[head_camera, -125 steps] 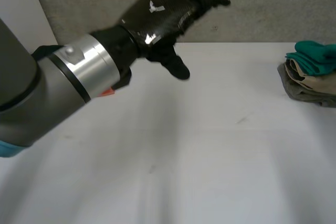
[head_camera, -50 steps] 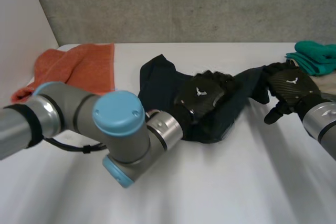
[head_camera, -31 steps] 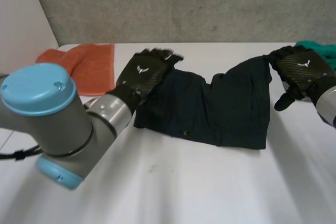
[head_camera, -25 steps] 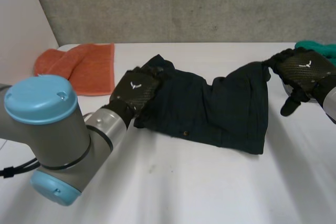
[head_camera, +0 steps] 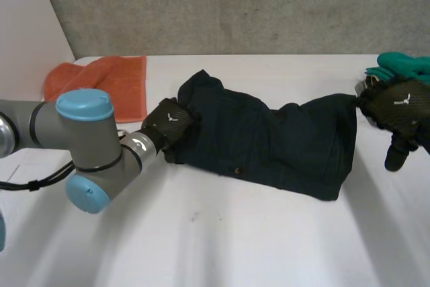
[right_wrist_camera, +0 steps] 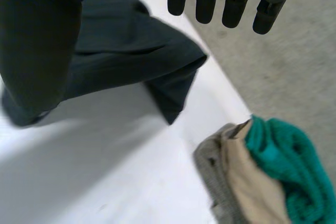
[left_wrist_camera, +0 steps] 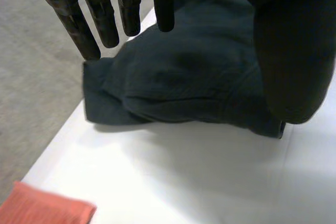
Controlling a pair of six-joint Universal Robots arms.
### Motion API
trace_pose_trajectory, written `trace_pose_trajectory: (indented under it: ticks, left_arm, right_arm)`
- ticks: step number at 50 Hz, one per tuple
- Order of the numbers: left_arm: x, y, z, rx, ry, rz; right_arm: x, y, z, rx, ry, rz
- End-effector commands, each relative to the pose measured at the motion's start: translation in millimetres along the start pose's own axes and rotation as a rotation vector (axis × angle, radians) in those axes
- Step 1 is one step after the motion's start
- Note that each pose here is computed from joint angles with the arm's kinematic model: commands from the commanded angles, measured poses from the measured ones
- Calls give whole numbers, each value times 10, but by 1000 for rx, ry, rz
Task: Fold the laundry.
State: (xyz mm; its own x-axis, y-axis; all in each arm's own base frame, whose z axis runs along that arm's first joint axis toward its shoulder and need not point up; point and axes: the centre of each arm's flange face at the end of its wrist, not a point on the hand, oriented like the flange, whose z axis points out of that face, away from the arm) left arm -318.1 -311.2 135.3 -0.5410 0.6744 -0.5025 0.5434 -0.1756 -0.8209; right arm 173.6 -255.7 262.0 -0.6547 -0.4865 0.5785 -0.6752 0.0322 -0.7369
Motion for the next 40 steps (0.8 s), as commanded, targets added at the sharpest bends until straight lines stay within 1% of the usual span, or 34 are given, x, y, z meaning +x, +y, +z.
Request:
trace_pose_trajectory:
  ticks: [1, 5, 9, 16, 20, 26, 31, 36, 40]
  left_arm:
    - [20, 17, 98, 33, 57, -8]
    - [20, 51, 149, 30, 59, -9]
    - [15, 72, 203, 33, 57, -7]
    - [32, 144, 272, 26, 59, -10]
    - [56, 197, 316, 19, 58, -11]
    - [50, 216, 367, 23, 53, -9]
    - [11, 177, 373, 15, 11, -2]
    - [-13, 139, 337, -17, -46, 0]
    - [-112, -102, 184, 2, -86, 3]
  right_arm:
    - [-110, 110, -89, -112, -99, -26]
    - [-101, 78, -107, -101, -103, -54]
    - [-117, 83, -107, -96, -113, -43]
    - [-266, 143, -91, -72, -170, -6]
    - [-381, 259, 61, -10, -175, 21]
    - [-594, 480, 336, 22, -199, 36]
    - [-852, 609, 539, 41, -239, 18]
    - [-876, 662, 733, 65, -215, 3]
    - [-743, 511, 890, 121, -148, 16]
